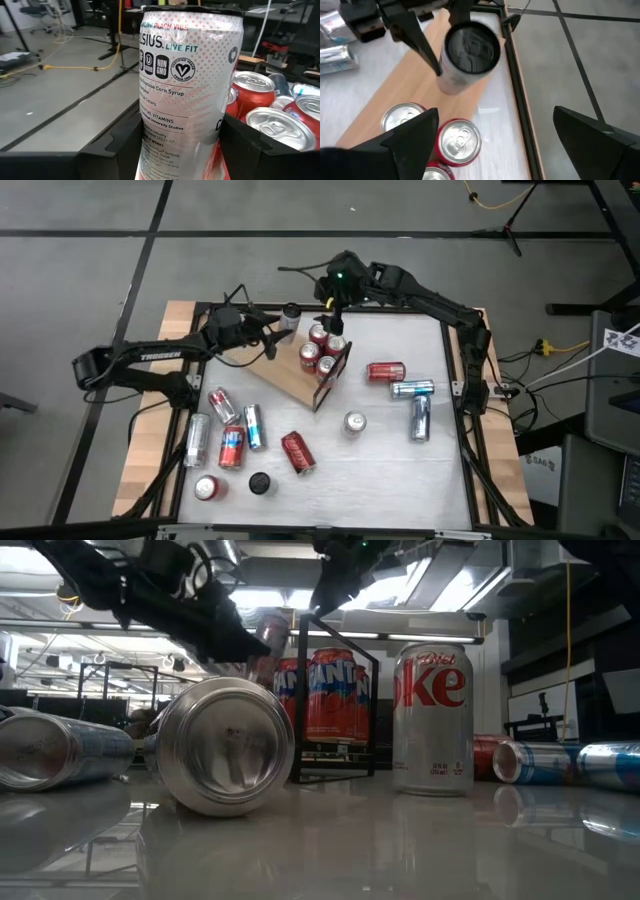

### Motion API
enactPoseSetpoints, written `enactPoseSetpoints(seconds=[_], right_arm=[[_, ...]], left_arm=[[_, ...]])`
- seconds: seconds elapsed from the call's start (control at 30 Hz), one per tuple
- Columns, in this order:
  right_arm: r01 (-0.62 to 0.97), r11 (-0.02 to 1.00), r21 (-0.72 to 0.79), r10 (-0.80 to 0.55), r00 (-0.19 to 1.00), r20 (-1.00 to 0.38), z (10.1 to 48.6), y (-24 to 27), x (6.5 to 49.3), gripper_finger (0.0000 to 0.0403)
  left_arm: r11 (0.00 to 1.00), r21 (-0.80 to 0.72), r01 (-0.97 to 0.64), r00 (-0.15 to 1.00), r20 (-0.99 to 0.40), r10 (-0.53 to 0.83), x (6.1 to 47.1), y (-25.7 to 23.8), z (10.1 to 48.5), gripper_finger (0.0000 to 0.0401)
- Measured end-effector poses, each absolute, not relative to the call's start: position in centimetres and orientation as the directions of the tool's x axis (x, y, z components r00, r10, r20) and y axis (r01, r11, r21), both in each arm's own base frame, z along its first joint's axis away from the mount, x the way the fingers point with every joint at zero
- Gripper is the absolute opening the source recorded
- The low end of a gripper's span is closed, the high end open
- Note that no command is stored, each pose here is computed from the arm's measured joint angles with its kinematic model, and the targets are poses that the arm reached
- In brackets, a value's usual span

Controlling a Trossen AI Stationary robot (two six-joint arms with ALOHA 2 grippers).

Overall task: Pick and place cans onto a shelf
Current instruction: Put the top pink/white soda can on the shelf

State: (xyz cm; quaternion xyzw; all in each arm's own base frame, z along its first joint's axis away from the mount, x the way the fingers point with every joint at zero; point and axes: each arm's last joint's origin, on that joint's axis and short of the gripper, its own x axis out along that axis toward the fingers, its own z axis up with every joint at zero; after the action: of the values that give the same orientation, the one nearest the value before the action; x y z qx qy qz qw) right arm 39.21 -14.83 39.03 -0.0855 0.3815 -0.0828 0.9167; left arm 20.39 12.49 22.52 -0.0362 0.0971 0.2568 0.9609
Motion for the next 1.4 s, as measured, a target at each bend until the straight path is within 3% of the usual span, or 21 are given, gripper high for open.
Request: enactPoseSetpoints(seconds=[0.23, 0.37, 0.8, 1.4], right_arm=[[0.09, 0.972, -0.215, -0.216, 0.695, -0.686, 39.0, -15.2, 39.1, 0.0381], [0.007, 0.97, -0.242, -0.175, 0.71, -0.682, 38.8, -15.2, 39.4, 0.0381], [-0.105, 0.922, -0.373, -0.198, 0.7, -0.686, 35.0, -16.5, 42.7, 0.0381], [-0.176, 0.939, -0.296, -0.071, 0.742, -0.667, 33.8, -17.4, 43.4, 0.0381]], left_arm=[[0.867, -0.029, -0.498, 0.851, -0.206, 0.482, 21.4, 14.1, 20.8, 0.0209], [0.862, -0.032, -0.505, 0.845, -0.22, 0.487, 21.7, 14.5, 20.0, 0.0209], [0.876, -0.047, -0.48, 0.857, -0.239, 0.456, 22.0, 14.5, 19.5, 0.0209], [0.898, -0.048, -0.438, 0.88, -0.226, 0.417, 22.1, 14.3, 19.6, 0.0209]])
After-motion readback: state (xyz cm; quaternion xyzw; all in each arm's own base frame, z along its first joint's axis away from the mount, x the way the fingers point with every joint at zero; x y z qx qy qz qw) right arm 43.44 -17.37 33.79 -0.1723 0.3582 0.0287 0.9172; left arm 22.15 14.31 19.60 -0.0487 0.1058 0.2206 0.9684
